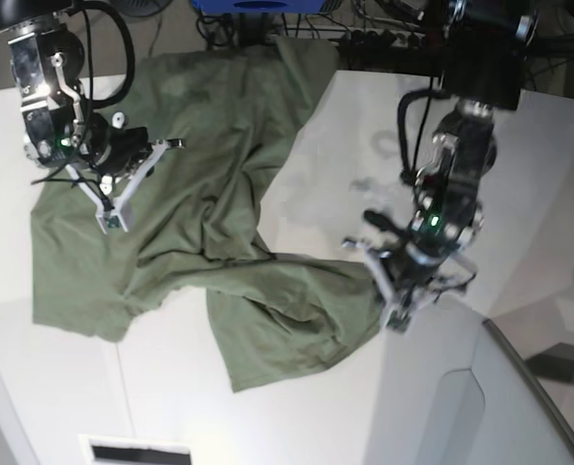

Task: Layout the t-shirt on the table in an organized manner, then fold the t-shirt properly
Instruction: 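Lower the left gripper and pinch the shirt's bunched end, then hold the shirt with the right gripper and pull the end with the left gripper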

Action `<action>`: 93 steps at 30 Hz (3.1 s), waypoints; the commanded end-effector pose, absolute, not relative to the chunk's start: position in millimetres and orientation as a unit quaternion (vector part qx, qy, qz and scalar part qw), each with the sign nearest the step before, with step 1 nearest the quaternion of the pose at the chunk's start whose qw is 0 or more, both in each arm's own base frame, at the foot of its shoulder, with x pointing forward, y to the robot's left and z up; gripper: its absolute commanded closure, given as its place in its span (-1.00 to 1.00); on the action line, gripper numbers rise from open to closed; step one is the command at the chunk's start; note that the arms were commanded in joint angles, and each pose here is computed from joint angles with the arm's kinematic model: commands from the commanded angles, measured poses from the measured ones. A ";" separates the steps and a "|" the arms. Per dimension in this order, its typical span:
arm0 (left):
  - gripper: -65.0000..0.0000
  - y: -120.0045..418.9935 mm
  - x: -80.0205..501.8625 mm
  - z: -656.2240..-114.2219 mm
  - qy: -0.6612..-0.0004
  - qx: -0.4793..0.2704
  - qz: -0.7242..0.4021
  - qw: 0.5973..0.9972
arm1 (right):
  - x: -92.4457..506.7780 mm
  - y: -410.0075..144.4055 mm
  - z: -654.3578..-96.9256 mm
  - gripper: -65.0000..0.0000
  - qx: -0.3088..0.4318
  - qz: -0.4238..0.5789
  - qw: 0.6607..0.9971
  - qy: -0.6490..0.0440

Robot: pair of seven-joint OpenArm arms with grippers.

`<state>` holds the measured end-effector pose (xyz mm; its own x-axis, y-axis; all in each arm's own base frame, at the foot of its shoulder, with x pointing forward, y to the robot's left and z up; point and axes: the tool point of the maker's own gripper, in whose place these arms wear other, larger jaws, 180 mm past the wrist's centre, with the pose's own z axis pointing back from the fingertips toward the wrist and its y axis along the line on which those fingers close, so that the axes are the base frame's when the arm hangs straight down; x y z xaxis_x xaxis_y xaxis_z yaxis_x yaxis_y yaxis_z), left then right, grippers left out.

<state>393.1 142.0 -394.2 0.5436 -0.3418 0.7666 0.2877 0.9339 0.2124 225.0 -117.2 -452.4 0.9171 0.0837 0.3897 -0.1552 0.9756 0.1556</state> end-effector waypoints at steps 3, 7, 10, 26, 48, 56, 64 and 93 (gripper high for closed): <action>1.00 137.3 431.8 -389.3 -0.445 0.042 -0.183 0.876 | 227.7 -114.0 -440.1 1.00 0.098 0.068 0.969 -0.215; 1.00 115.0 467.8 -397.5 -0.459 0.034 -0.198 0.865 | 219.1 -112.7 -441.6 1.00 0.100 0.069 0.970 -0.210; 1.00 101.9 486.9 -407.5 -0.468 0.043 -0.219 0.855 | 214.8 -112.1 -443.7 1.00 0.101 0.068 0.971 -0.205; 1.00 192.1 417.6 -511.2 -0.323 0.164 -0.289 0.886 | 206.2 -140.6 -475.7 1.00 0.072 0.054 0.983 -0.158; 1.00 235.5 346.9 -403.6 -0.385 0.166 -0.116 0.901 | 351.8 -193.4 -456.6 1.00 -0.006 0.077 0.971 -0.225; 0.87 275.1 337.9 -331.9 -0.436 0.145 -0.100 0.883 | 349.3 -160.3 -425.4 1.00 0.019 0.110 0.954 -0.280; -0.61 304.5 289.9 -371.5 -0.359 0.158 -0.156 0.907 | 327.5 -150.4 -437.5 1.00 0.032 0.112 0.957 -0.267; -0.45 273.8 298.9 -427.8 -0.333 0.093 -0.181 0.921 | 311.1 -139.1 -449.3 1.00 0.046 0.116 0.961 -0.249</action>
